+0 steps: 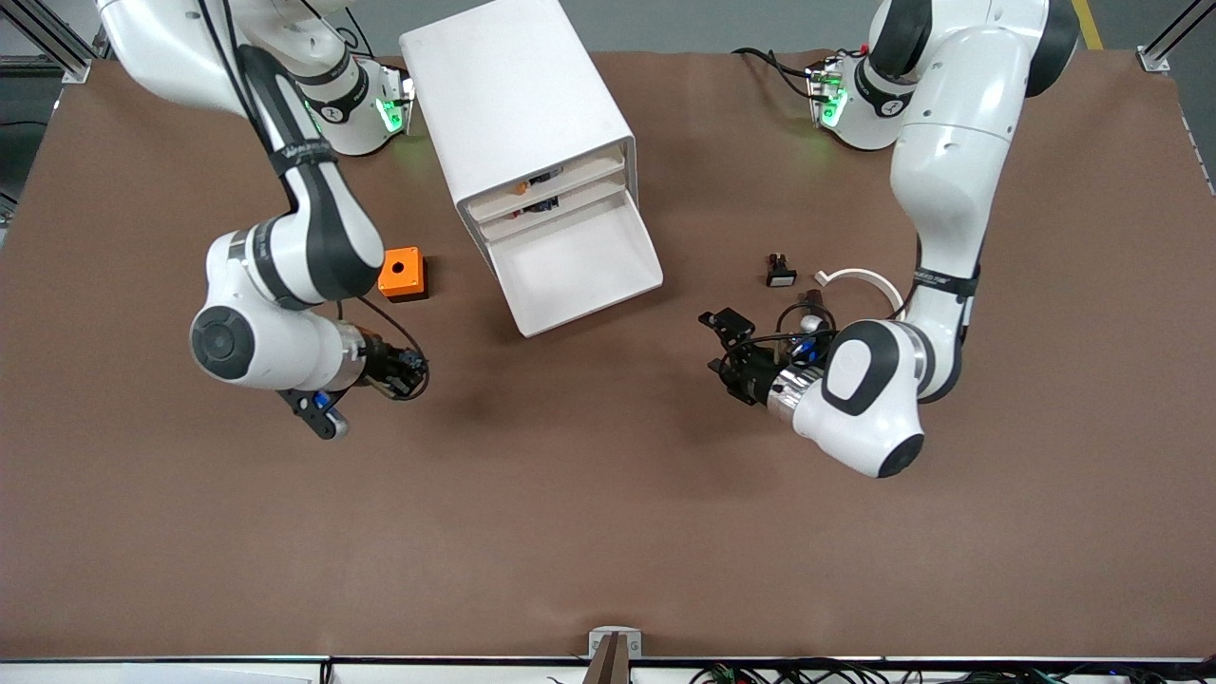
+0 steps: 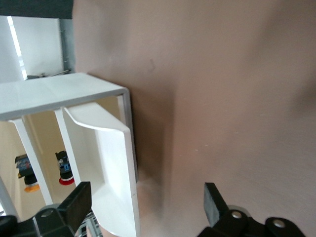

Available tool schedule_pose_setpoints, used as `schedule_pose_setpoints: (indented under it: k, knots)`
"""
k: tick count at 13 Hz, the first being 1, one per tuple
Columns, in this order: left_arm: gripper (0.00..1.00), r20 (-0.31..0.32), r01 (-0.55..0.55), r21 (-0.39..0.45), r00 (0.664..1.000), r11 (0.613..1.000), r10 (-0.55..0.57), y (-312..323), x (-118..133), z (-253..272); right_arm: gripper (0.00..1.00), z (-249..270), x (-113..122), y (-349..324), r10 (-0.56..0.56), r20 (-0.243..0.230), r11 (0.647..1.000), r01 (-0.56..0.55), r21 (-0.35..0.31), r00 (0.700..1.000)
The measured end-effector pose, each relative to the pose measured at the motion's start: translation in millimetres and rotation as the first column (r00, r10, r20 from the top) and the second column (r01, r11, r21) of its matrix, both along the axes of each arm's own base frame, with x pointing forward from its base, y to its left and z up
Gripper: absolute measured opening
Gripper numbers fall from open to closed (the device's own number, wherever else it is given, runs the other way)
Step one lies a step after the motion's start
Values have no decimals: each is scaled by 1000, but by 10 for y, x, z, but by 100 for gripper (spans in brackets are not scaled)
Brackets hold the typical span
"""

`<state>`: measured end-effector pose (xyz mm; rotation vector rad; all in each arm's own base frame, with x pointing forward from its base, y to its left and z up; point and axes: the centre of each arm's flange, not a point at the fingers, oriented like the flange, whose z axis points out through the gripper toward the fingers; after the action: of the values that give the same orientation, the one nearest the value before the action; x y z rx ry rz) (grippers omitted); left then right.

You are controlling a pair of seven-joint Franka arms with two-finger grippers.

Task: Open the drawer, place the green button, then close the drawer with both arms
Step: 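Release the drawer with the left gripper while the right gripper lifts the button, then lower the green button into the open drawer and open the right gripper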

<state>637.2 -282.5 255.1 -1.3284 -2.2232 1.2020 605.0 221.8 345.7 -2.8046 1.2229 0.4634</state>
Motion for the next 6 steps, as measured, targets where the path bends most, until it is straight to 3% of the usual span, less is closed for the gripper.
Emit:
schedule_pose_setpoints:
  k: [3, 6]
  knots:
    - [100, 79, 27, 15, 996, 1000, -28, 237, 124, 233, 42, 49, -406, 735, -113, -37, 992, 110, -67, 993]
    - [100, 173, 68, -21, 983, 997, -63, 453, 239, 503, 42, 20, -724, 1331, -211, -17, 973, 208, -104, 977]
